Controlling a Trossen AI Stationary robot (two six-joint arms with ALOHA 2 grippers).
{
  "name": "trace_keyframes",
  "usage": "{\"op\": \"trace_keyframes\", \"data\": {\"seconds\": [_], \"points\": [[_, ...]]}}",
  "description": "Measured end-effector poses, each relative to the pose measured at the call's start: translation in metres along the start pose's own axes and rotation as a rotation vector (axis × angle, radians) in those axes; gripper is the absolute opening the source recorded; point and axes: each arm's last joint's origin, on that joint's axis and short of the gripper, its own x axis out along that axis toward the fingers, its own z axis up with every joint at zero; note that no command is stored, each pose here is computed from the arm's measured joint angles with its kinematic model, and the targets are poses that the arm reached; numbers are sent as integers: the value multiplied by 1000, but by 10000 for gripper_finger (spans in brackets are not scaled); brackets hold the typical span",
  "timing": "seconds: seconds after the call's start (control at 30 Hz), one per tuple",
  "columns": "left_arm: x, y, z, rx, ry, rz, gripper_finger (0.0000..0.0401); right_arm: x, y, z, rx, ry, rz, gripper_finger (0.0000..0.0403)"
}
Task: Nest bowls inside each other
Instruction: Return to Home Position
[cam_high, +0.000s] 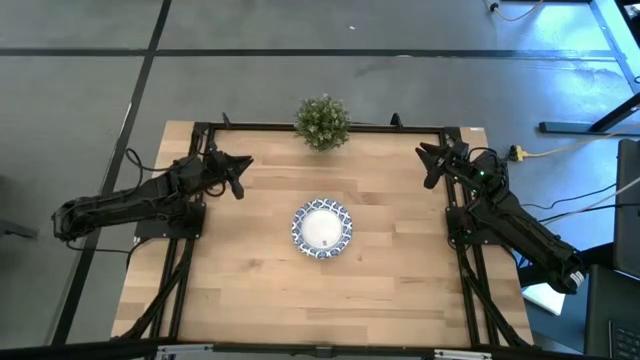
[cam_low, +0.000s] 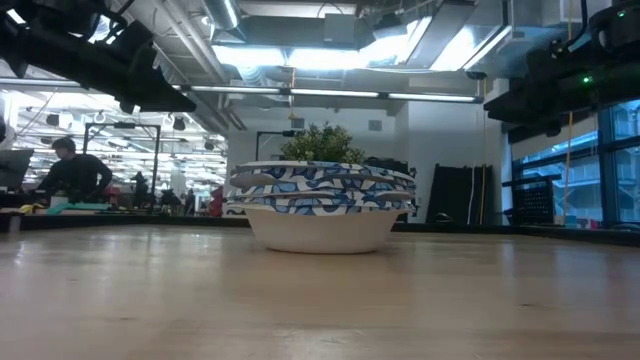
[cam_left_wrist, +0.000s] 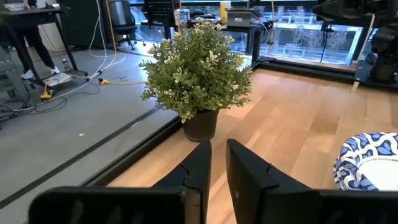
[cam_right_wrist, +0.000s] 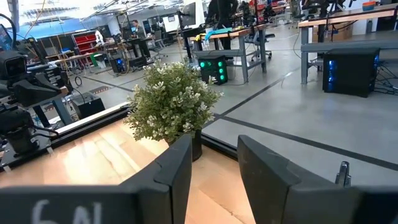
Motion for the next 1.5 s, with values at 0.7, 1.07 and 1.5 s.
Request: {"op": "trace_keyframes", "data": {"seconds": [0.7,1.07,1.5], "points": [[0,0,0,0,0,0,8,0,0,0,0,0,0,132],[0,0,0,0,0,0,4,0,0,0,0,0,0,132],[0,0,0,0,0,0,38,0,0,0,0,0,0,132]]}}
